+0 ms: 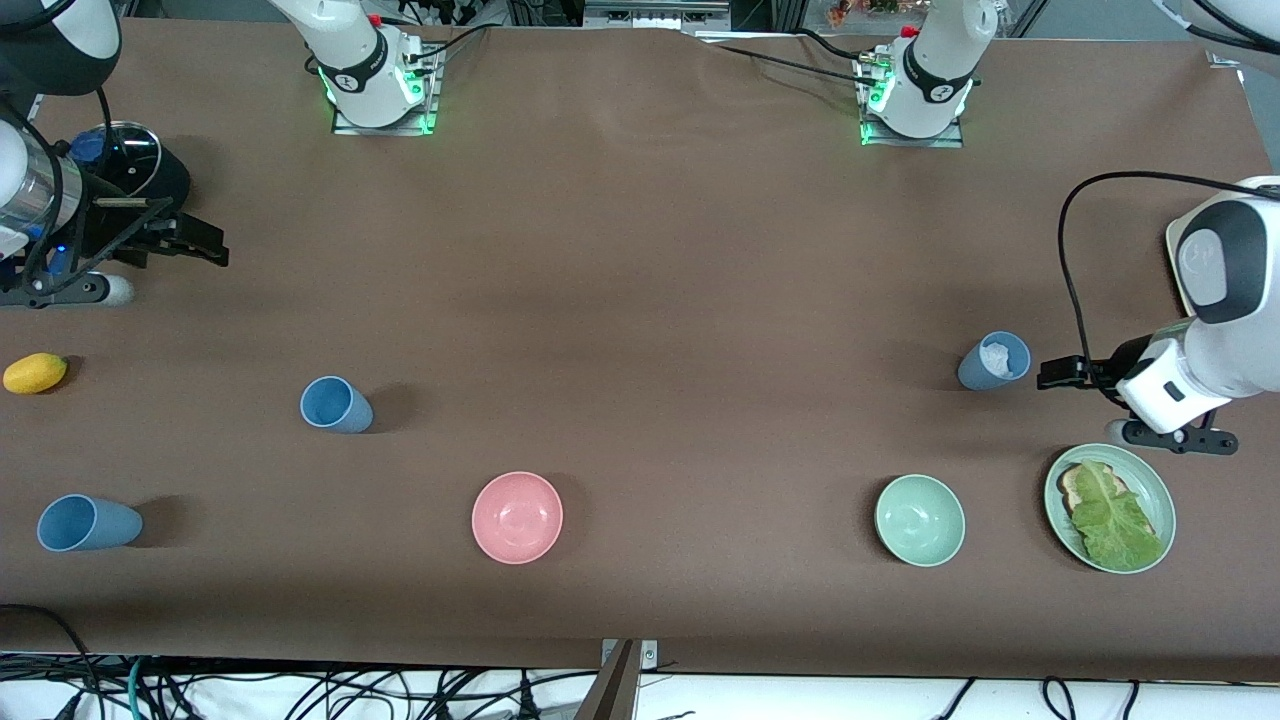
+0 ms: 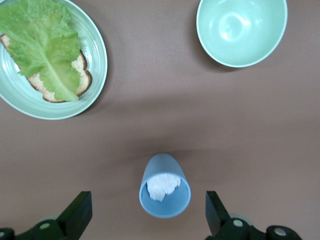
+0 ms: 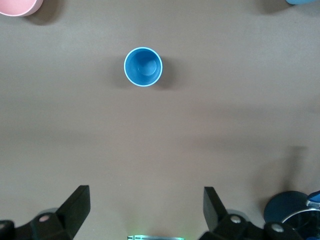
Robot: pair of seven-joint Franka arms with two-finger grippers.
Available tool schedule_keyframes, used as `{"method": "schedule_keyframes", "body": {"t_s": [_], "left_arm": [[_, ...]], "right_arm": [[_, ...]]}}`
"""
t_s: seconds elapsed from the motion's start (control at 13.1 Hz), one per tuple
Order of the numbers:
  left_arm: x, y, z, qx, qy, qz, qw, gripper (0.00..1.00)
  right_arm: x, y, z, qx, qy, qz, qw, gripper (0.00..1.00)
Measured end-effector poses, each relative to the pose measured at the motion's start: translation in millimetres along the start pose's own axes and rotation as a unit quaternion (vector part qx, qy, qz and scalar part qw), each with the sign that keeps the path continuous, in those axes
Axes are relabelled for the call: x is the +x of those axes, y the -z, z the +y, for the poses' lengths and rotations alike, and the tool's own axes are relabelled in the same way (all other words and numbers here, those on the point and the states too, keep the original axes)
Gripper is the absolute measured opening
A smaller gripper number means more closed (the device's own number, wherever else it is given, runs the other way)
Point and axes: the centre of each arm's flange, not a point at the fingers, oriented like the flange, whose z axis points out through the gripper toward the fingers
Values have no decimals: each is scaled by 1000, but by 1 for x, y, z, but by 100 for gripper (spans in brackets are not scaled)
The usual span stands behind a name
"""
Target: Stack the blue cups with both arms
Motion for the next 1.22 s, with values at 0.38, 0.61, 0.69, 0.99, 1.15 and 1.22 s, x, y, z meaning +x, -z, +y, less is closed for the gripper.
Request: {"method": "schedule_keyframes", "body": {"t_s": [0.38, 0.61, 0.69, 0.99, 1.15, 1.22], "left_arm": [[-29, 89, 14, -8, -8, -20, 1000, 100], [-43, 114, 4, -1, 0, -16, 1000, 100], [-45, 114, -5, -2, 6, -15, 1000, 100], [-49, 122, -14, -2, 13, -3, 1000, 100], [-45, 125, -3, -1, 5, 6, 1000, 100], [-43, 125, 5, -1, -3, 9, 1000, 100]], "right_arm": [[0, 0, 0, 0, 0, 1, 1000, 100], [0, 1, 0, 0, 0, 1, 1000, 100], [0, 1, 0, 0, 0, 1, 1000, 100], [0, 1, 0, 0, 0, 1, 1000, 100], [0, 1, 0, 0, 0, 1, 1000, 100], [0, 1, 0, 0, 0, 1, 1000, 100]]}}
